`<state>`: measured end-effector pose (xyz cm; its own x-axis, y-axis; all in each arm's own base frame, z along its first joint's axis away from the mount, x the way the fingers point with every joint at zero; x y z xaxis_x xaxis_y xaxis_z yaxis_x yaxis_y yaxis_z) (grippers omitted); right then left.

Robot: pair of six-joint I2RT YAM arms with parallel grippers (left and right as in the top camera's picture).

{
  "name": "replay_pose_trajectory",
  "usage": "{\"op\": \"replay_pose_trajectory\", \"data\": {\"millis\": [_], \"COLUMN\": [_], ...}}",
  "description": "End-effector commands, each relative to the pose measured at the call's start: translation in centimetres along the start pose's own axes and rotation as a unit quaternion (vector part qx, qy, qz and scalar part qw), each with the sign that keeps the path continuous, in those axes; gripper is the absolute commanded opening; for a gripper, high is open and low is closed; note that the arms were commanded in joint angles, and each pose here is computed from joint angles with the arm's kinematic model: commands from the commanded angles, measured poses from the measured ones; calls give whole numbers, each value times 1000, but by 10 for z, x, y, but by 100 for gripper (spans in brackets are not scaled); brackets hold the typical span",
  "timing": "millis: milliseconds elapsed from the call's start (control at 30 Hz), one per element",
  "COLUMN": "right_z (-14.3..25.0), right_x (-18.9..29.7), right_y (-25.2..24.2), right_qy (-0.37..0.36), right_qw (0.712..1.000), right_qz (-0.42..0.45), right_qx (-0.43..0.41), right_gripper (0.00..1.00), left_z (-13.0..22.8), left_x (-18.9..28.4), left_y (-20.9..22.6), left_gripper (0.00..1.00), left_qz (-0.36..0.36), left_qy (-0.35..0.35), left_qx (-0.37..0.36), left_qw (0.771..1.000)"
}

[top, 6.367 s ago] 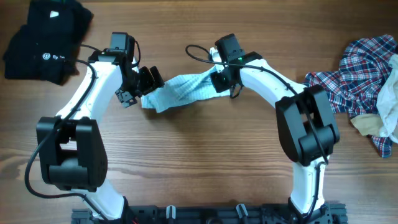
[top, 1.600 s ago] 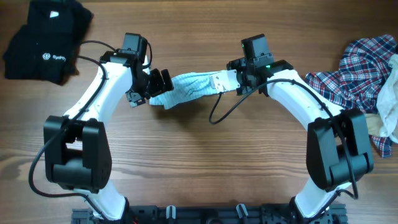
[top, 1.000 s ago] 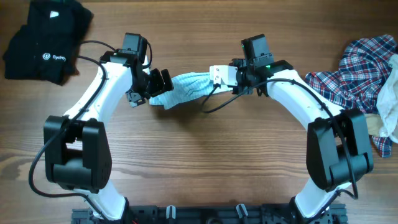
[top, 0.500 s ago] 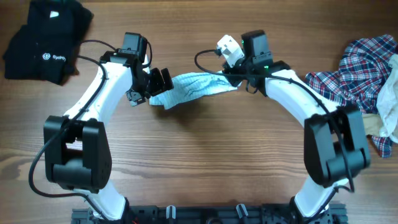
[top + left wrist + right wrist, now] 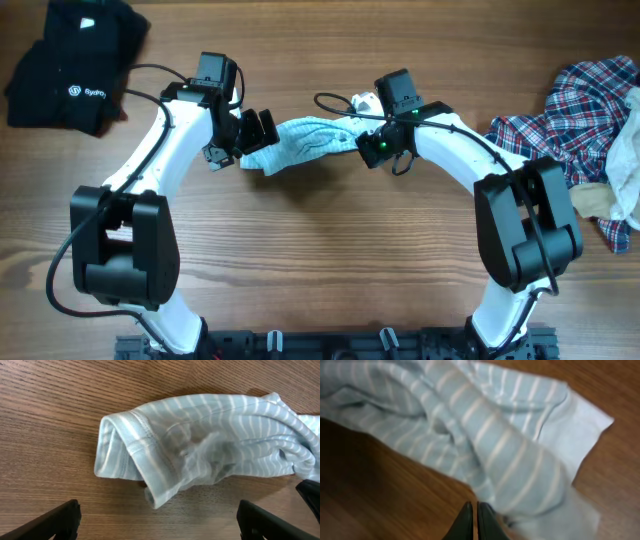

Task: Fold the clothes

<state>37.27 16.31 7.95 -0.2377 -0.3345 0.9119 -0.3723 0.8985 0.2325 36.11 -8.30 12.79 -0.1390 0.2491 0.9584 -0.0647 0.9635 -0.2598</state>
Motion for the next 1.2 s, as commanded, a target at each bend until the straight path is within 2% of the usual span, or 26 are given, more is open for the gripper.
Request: {"op": "replay_pose_trajectory", "data": {"millis": [0,100,167,500,667,1067,1167], "right_z": [-19,-49,-56,-32,-29,-33,-33], "right_x": [8,28,29,-18,-22,-55,-60], "right_y": [4,10,12,27,44,12,14], "right_qy": [-52,-122,-140,-82,-75,-99,-101], "right_qw": [999,992,990,995,994,992,993], "right_qz": [-2,-8,-15,-54,-64,67,48], "right_qx": [2,19,22,25,41,34,37], "right_gripper": [4,4,4,4,4,4,4], "left_z": [-2,-2,-2,-3,-3,-2,-2], "left_x": [10,10,10,10,10,10,10], "left_y": [-1,-1,-1,-2,-2,-1,-1], "left_gripper": [100,100,100,100,100,100,100], "left_qz": [-3,-2,-2,-1,-1,-2,-2], "left_qy": [-16,-16,-17,-20,-20,-16,-17], "left_qx": [-15,-15,-15,-16,-16,-15,-15], "left_qw": [1000,1000,1000,1000,1000,1000,1000]}}
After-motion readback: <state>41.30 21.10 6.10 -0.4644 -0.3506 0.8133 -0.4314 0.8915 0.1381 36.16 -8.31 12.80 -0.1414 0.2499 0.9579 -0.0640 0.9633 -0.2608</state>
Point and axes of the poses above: each gripper's point midway between its finger pads, its own x axis back along the fingers, its own y axis along the line the jaws close on, z = x × y, the point moved 7 cm from there along x, back along the fingers, and after that the axes turned 14 degrees about -x, right-handed, at the moved point
